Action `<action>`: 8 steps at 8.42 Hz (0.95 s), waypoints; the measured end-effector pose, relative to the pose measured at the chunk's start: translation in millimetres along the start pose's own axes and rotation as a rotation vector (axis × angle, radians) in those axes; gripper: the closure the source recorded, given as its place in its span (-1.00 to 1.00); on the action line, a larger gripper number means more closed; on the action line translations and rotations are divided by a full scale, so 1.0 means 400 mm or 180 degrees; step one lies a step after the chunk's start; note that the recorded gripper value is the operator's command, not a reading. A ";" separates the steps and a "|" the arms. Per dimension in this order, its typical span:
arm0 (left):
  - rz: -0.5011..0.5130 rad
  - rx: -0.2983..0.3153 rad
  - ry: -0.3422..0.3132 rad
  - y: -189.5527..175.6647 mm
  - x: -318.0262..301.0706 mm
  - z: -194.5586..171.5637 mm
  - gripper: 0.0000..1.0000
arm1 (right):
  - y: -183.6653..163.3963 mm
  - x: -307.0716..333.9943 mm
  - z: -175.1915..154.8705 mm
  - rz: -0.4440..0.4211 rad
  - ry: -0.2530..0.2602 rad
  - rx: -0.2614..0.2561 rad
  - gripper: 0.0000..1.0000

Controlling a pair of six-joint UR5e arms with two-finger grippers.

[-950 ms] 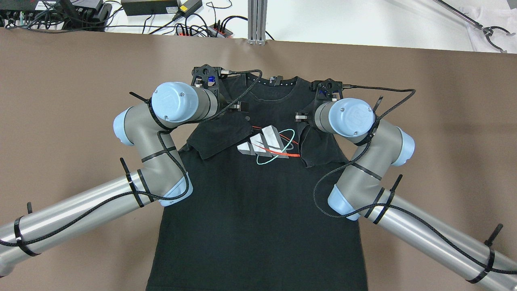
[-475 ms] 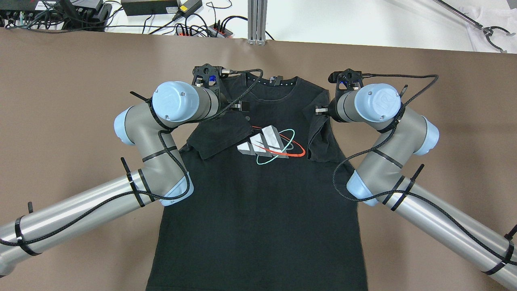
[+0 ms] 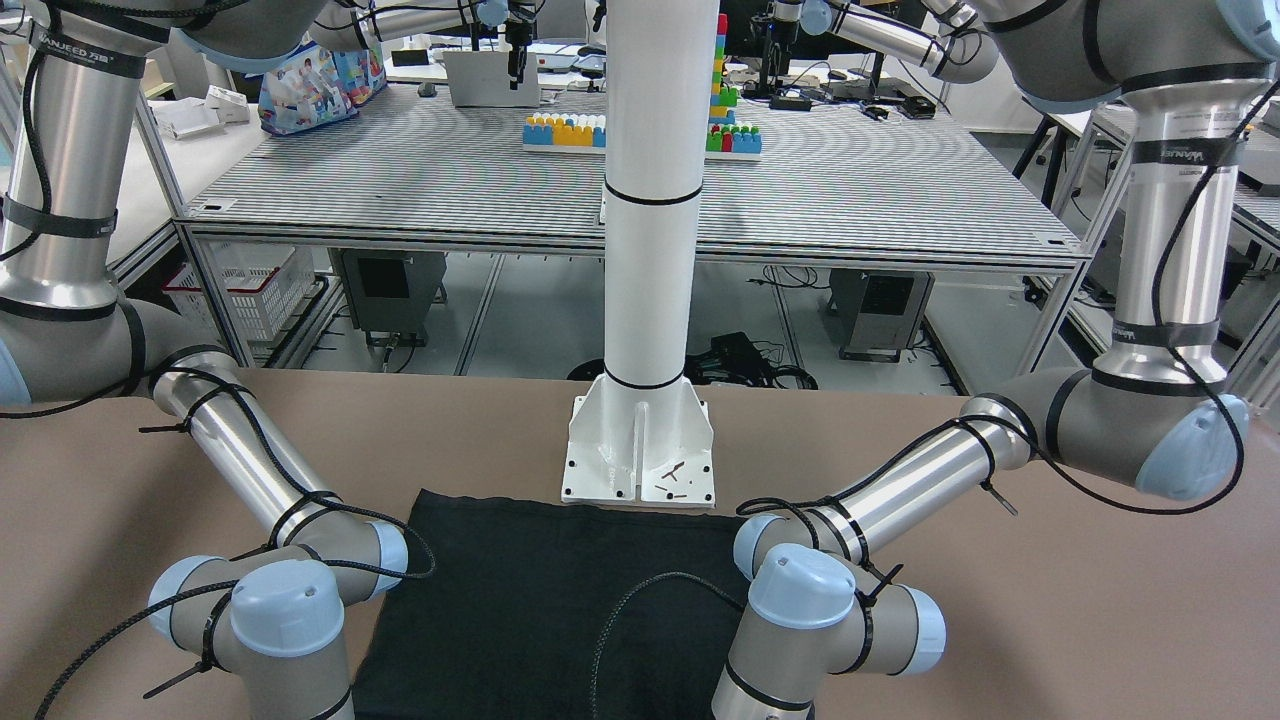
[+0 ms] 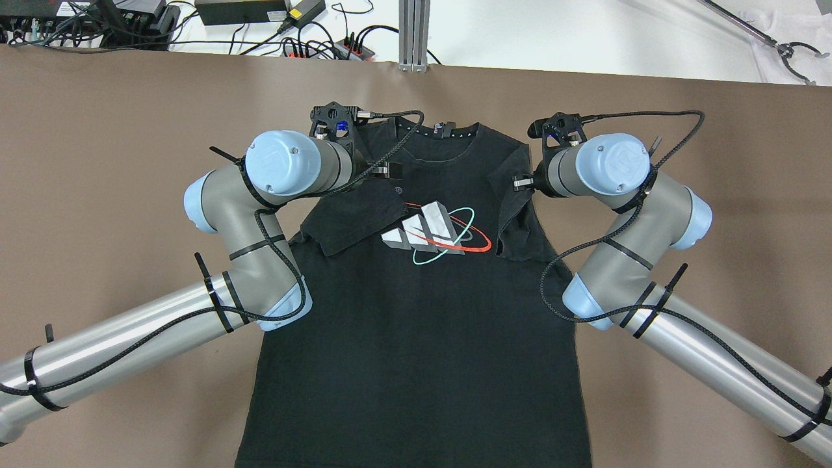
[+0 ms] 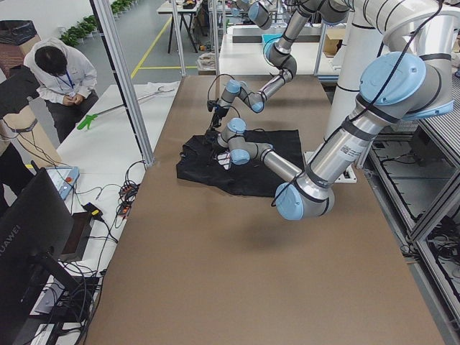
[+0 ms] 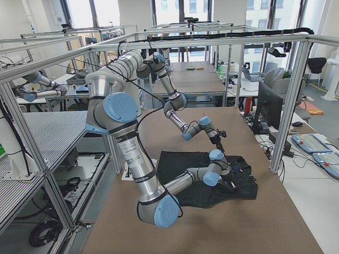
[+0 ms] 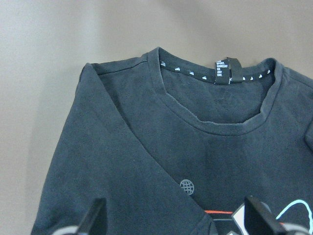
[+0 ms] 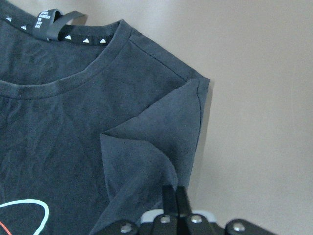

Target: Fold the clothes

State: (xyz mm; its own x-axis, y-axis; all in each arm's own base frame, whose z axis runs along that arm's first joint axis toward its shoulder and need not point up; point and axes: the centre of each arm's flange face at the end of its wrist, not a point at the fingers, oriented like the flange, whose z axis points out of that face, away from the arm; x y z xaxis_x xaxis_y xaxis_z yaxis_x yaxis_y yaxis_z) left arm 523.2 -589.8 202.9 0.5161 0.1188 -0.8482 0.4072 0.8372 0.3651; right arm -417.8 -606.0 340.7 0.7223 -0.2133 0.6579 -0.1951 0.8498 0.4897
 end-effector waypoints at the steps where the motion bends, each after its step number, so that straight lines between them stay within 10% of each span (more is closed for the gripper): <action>1: 0.0000 -0.0001 -0.0002 0.000 -0.001 0.000 -1.00 | 0.000 -0.001 0.000 -0.0006 -0.0002 0.0000 0.44; 2: -0.0001 0.0001 -0.0003 0.000 -0.003 0.000 -1.00 | 0.000 -0.004 -0.001 -0.0011 -0.0007 0.0001 -0.87; 8: -0.0004 0.0026 0.0056 -0.008 0.015 -0.021 -1.00 | -0.026 -0.014 -0.022 0.0020 -0.0074 0.0051 -0.88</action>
State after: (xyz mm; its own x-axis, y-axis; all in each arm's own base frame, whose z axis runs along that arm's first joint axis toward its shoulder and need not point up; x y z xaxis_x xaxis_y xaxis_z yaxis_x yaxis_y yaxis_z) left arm 518.6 -587.2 193.4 0.5023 0.1273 -0.8553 0.4140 0.8329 0.3672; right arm -413.9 -609.3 326.8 0.7055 -0.2192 0.6740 -0.2102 0.8434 0.4944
